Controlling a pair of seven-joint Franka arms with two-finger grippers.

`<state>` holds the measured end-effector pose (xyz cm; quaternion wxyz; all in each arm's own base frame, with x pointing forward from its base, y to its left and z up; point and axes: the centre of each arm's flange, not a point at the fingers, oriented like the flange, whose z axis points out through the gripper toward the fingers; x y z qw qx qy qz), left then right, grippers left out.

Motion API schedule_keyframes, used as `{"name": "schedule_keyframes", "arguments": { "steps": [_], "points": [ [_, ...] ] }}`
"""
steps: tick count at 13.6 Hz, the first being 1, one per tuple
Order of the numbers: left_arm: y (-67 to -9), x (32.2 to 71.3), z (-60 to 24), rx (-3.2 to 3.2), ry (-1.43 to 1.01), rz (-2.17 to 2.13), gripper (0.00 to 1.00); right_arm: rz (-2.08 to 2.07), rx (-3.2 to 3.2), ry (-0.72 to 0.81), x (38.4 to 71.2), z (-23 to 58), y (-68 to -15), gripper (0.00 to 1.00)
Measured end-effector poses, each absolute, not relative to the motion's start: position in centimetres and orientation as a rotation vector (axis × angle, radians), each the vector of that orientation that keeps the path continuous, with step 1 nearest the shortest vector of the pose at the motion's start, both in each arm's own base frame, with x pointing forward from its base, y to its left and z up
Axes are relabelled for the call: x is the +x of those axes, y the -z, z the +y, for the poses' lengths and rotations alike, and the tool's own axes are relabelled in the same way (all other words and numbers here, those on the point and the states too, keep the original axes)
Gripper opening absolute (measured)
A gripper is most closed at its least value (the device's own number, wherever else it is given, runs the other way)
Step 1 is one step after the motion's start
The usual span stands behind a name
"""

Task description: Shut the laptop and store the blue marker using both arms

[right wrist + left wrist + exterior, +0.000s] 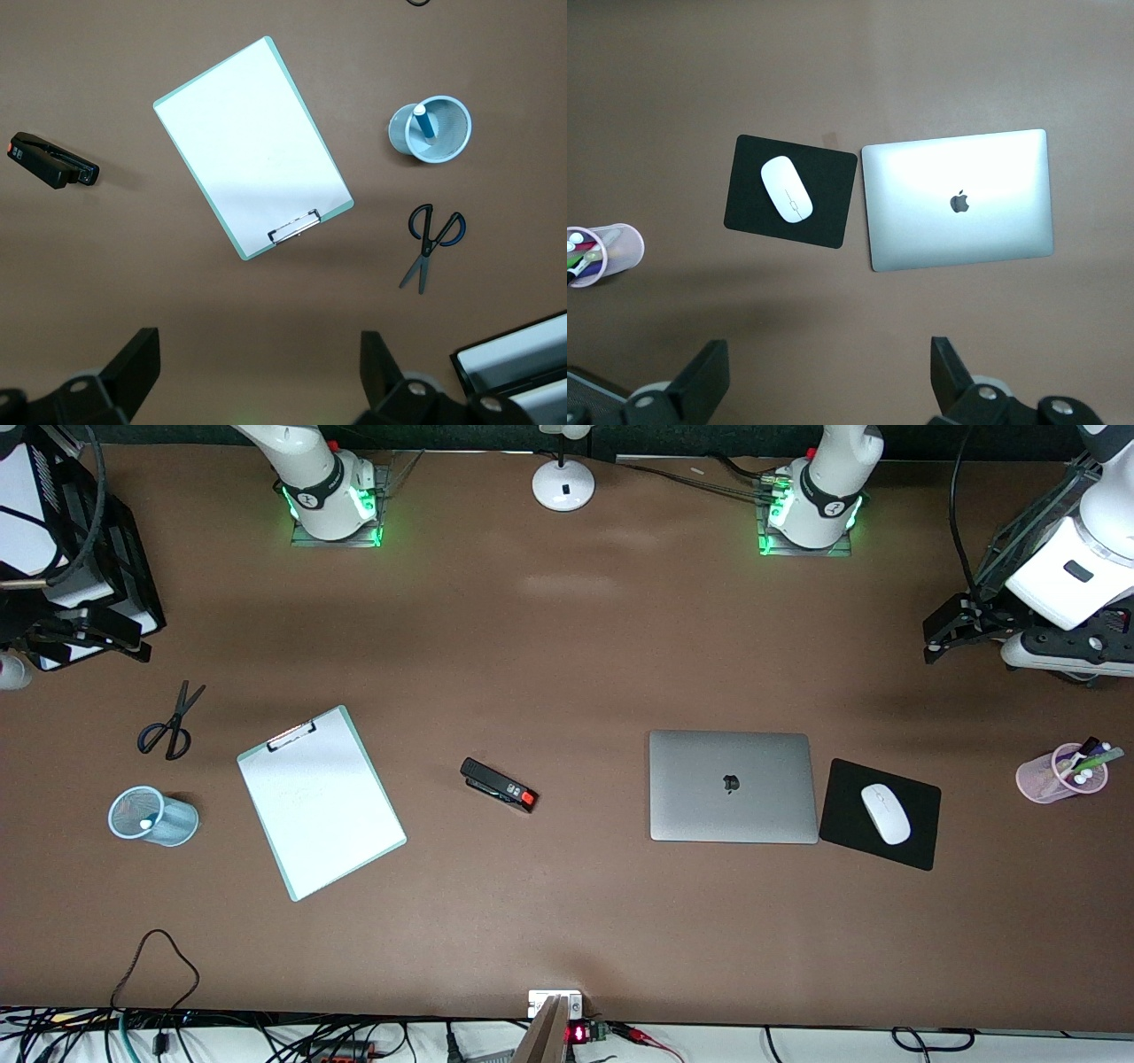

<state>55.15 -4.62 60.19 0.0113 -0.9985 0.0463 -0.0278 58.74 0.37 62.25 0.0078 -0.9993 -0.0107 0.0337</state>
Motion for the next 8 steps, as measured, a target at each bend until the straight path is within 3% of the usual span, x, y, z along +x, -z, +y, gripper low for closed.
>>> {"name": "schedule_keyframes", "arguments": {
  "steps": [8],
  "points": [
    [-60.17, 55.15, -4.33, -3.115, 0.084, 0.136, 1.0, -0.024, -3.125, -0.07, 59.08, 0.07, -61.93, 1.0]
  ]
}}
